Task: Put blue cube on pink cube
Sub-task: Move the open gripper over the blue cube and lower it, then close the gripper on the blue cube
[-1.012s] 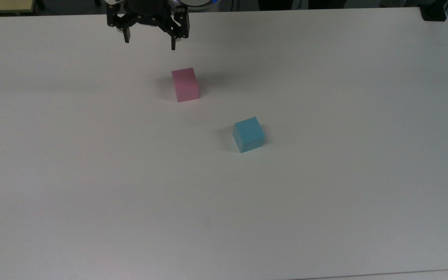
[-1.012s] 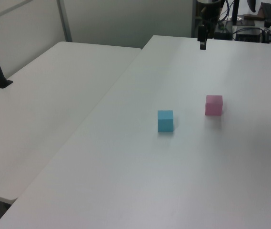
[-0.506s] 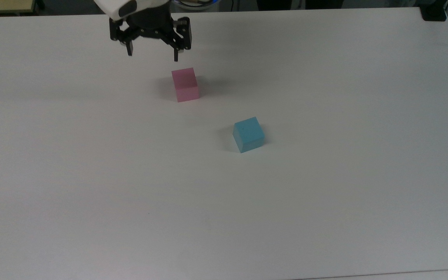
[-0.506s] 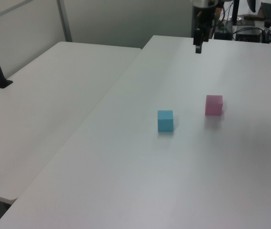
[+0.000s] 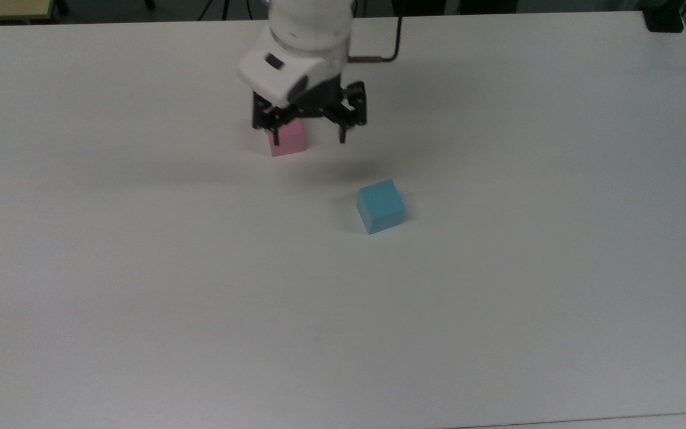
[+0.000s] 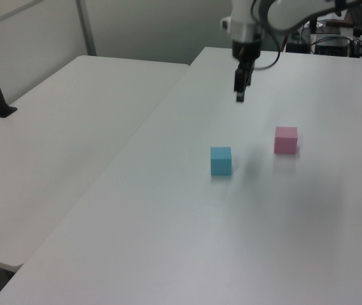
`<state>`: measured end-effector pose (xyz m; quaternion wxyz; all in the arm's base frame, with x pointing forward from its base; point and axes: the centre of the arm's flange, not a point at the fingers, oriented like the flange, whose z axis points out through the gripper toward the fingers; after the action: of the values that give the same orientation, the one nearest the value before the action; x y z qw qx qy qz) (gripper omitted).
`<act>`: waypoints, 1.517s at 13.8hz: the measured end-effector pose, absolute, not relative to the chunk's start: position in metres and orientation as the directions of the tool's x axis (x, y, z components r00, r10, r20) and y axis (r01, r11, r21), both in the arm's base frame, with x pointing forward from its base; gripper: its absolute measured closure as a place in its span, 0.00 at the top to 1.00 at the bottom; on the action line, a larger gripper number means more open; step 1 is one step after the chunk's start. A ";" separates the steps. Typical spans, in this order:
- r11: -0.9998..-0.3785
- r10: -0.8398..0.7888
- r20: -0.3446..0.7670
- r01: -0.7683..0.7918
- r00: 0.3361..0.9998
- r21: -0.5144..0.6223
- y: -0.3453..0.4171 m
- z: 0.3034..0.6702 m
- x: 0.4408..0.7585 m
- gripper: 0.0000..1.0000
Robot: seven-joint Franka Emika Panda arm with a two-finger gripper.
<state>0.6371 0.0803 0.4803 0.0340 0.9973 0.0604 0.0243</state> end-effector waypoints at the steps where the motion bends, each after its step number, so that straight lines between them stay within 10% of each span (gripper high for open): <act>1: -0.987 0.150 0.043 0.147 0.988 0.070 0.099 0.464 0.644 1.00; 21: -0.942 0.321 -0.032 0.323 0.947 0.088 0.196 0.331 0.667 0.95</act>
<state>0.6675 0.1955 0.3312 0.0462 0.9855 0.1633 -0.0083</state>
